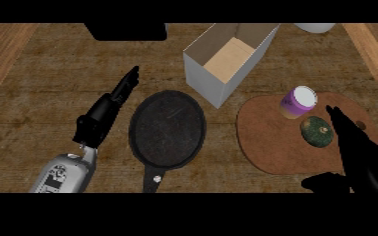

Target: Pick the squash from the cutting board and place it in the cardboard box

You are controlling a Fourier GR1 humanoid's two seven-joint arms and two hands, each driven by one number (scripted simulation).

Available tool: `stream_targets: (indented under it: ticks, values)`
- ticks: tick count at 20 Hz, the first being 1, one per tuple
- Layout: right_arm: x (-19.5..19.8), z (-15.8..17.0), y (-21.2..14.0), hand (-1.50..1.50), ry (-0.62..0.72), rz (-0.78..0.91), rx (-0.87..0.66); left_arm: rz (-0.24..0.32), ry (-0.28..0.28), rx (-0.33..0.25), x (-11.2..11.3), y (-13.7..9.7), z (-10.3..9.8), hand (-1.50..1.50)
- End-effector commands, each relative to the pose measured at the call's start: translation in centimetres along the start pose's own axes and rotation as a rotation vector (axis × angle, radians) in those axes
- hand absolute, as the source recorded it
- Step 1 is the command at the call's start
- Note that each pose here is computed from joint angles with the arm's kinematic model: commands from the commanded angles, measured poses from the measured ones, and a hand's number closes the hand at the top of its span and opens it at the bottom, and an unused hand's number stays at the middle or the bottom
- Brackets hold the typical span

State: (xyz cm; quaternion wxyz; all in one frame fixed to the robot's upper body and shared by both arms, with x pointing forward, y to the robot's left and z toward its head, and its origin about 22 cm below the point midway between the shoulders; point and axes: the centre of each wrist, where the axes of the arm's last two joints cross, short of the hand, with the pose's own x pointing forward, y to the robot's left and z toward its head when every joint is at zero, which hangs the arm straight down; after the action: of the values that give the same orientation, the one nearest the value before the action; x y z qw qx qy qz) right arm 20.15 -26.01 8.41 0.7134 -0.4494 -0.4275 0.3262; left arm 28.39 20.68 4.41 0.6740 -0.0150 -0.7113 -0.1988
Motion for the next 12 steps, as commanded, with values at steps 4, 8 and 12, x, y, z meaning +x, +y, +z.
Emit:
stream_targets:
  ticks: [4, 8, 12]
  values:
    - [-1.2, -3.2, 0.9, -1.5, -0.021, -0.007, -0.041, -0.001, -0.01, 0.0, -0.8, -0.2, 1.3, 0.0]
    - [-1.5, -2.4, 3.7, -1.5, -0.033, 0.023, -0.028, -0.013, -0.011, -0.005, -1.9, 1.0, 1.4, 0.0]
    - [-1.3, -3.7, 2.9, -1.5, -0.012, 0.042, 0.006, 0.004, 0.002, -0.013, 1.6, 0.9, -0.6, 0.0]
